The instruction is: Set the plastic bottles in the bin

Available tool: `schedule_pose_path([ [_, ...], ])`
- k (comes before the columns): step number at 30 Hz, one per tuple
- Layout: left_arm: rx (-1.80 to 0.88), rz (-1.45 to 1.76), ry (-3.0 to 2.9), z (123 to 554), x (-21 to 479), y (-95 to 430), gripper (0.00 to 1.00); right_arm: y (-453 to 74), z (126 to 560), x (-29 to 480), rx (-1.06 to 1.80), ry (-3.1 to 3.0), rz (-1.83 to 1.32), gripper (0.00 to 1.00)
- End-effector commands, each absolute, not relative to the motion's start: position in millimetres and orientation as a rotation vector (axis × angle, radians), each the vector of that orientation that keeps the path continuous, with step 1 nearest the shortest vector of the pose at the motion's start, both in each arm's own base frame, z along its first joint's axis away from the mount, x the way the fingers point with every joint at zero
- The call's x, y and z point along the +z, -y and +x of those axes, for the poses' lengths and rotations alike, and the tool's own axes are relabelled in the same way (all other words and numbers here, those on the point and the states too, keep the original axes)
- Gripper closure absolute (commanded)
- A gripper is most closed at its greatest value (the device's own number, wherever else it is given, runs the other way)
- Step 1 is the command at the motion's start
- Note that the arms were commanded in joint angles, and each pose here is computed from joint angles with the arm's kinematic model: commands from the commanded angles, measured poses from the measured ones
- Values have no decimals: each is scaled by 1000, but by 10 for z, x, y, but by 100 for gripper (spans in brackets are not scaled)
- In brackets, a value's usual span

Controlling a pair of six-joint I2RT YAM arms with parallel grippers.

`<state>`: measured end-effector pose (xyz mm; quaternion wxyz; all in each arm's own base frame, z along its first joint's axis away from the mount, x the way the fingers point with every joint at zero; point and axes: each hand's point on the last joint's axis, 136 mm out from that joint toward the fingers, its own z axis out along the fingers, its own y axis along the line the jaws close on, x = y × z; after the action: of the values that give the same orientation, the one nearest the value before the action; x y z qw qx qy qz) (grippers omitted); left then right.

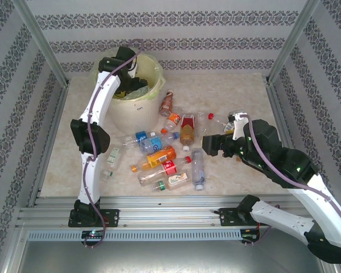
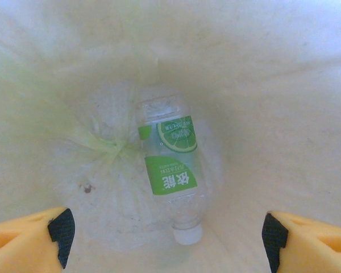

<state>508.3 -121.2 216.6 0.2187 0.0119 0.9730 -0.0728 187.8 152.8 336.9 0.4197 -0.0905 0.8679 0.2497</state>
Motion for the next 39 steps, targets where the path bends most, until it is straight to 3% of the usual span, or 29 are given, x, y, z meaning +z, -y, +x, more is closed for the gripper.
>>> schedule_pose_path([
  [1, -211, 17, -2591, 4955, 2690, 1205, 13, -1435, 1897, 3304, 593, -2187, -172, 2],
  [16, -273, -61, -2371, 4640, 3639, 1107, 12, -1414, 1848, 2883, 575, -2318, -99, 4],
  [23, -397, -27, -2295, 4291, 4023, 1197, 5, -1466, 1778, 2411, 569, -2444, -90, 11],
  [26, -476, 1, -2268, 4112, 4077, 1289, 0, -1488, 1748, 2226, 573, -2487, -74, 15],
  [34, -770, 19, -2144, 3510, 4073, 1513, 0, -1454, 1638, 1803, 510, -2589, -23, 22],
  [39, -865, 26, -2120, 3046, 3821, 1636, 0, -1472, 1559, 1537, 491, -2639, 3, 27],
])
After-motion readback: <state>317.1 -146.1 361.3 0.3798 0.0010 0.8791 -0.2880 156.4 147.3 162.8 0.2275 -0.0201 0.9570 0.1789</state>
